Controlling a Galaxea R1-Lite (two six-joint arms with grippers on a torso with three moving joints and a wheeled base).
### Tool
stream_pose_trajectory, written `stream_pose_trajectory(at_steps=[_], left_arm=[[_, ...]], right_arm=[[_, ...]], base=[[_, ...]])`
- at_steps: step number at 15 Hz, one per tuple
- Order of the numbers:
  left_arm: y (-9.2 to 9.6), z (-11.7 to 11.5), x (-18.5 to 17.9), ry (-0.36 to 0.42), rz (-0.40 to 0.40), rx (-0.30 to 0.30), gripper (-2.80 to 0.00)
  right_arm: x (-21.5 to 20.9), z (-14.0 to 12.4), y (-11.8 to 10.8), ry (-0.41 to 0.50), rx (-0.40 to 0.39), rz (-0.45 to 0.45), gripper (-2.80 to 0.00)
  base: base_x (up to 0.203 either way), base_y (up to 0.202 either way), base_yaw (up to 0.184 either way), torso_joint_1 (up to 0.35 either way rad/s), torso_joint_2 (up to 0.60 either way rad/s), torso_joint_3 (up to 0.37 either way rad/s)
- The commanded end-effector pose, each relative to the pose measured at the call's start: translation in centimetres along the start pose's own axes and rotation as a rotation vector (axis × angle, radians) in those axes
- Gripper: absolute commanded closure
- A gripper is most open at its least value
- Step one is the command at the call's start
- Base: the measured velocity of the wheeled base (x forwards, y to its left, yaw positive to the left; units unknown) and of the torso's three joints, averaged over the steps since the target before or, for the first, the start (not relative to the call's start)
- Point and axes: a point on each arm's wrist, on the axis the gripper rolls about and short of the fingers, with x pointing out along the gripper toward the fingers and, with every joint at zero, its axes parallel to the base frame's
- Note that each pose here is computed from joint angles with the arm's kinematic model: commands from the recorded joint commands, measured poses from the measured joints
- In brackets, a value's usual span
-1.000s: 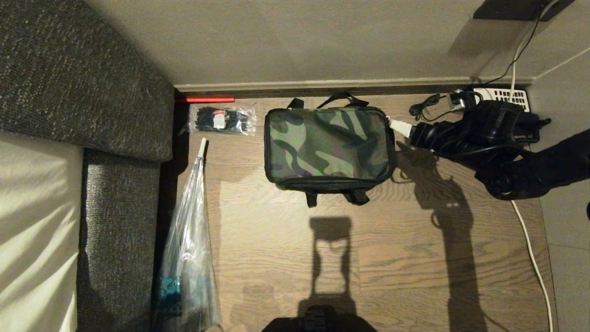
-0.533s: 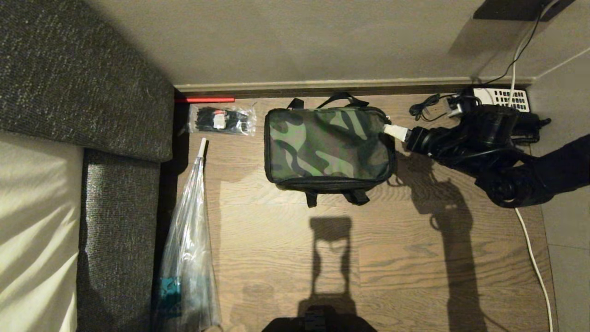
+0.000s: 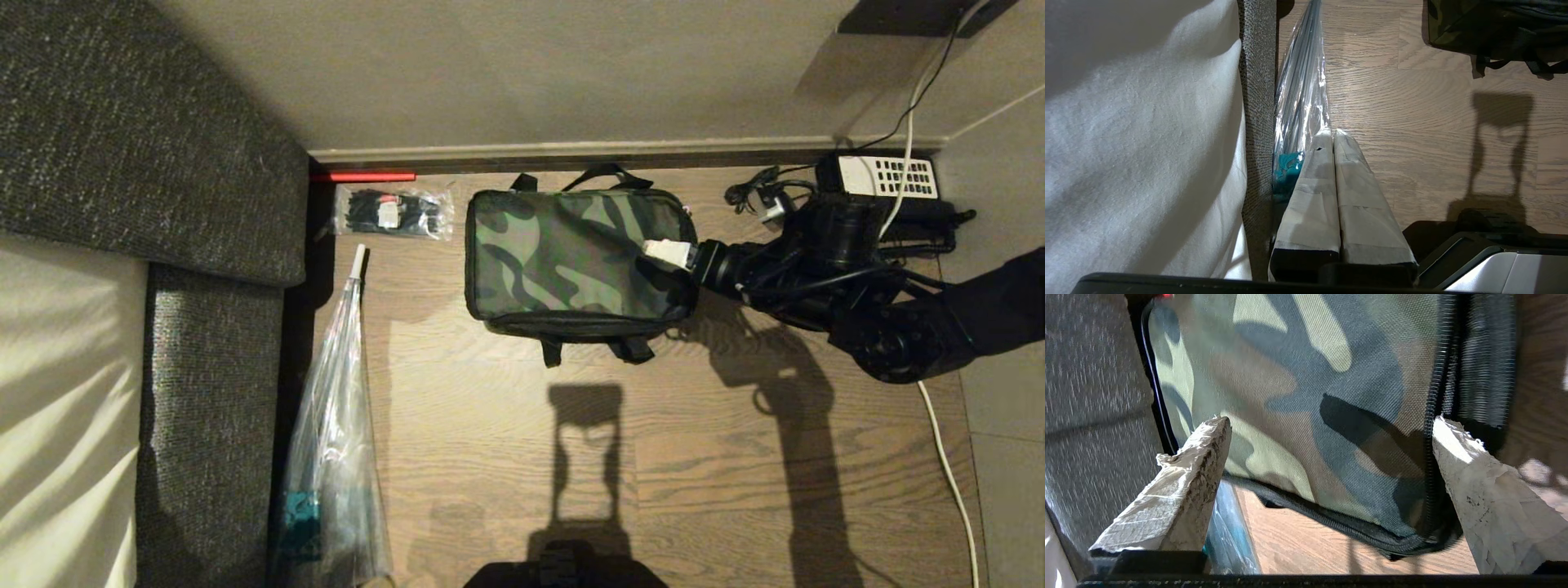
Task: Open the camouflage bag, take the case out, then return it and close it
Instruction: Open the top of the storage box
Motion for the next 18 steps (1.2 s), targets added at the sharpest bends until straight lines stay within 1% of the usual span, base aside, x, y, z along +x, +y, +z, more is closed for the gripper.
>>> stream_pose_trajectory(at_steps=[1,3,7,10,11,15,18], left_arm=[[0.0,0.0,0.0,-0.001,0.0,-0.001,0.0],[0.0,0.0,0.0,-0.001,0.0,-0.001,0.0],[0.0,0.0,0.0,-0.001,0.0,-0.001,0.0],[0.0,0.0,0.0,-0.001,0.0,-0.001,0.0],[0.0,0.0,0.0,-0.001,0.0,-0.001,0.0],[0.0,0.0,0.0,-0.001,0.0,-0.001,0.0],[0.0,0.0,0.0,-0.001,0.0,-0.001,0.0]], right_arm=[[0.4,-0.3,-0.1,0.011,-0.018,0.005,-2.8],[0.4,-0.6,-0.3,0.023,-0.049,-0.001,-2.8],[-0.1,-0.7,-1.5,0.042,-0.156,-0.028,-2.8],[-0.1,-1.4,-2.1,0.073,-0.153,-0.048,-2.8],[0.0,-1.7,-2.3,0.082,-0.14,-0.058,-2.8],[0.1,-2.1,-2.0,0.092,-0.132,-0.05,-2.8],[0.5,-2.6,-1.3,0.104,-0.074,-0.034,-2.8]], base=[[0.0,0.0,0.0,0.0,0.0,0.0],[0.0,0.0,0.0,0.0,0.0,0.0],[0.0,0.0,0.0,0.0,0.0,0.0],[0.0,0.0,0.0,0.0,0.0,0.0],[0.0,0.0,0.0,0.0,0.0,0.0],[0.0,0.0,0.0,0.0,0.0,0.0],[0.0,0.0,0.0,0.0,0.0,0.0]])
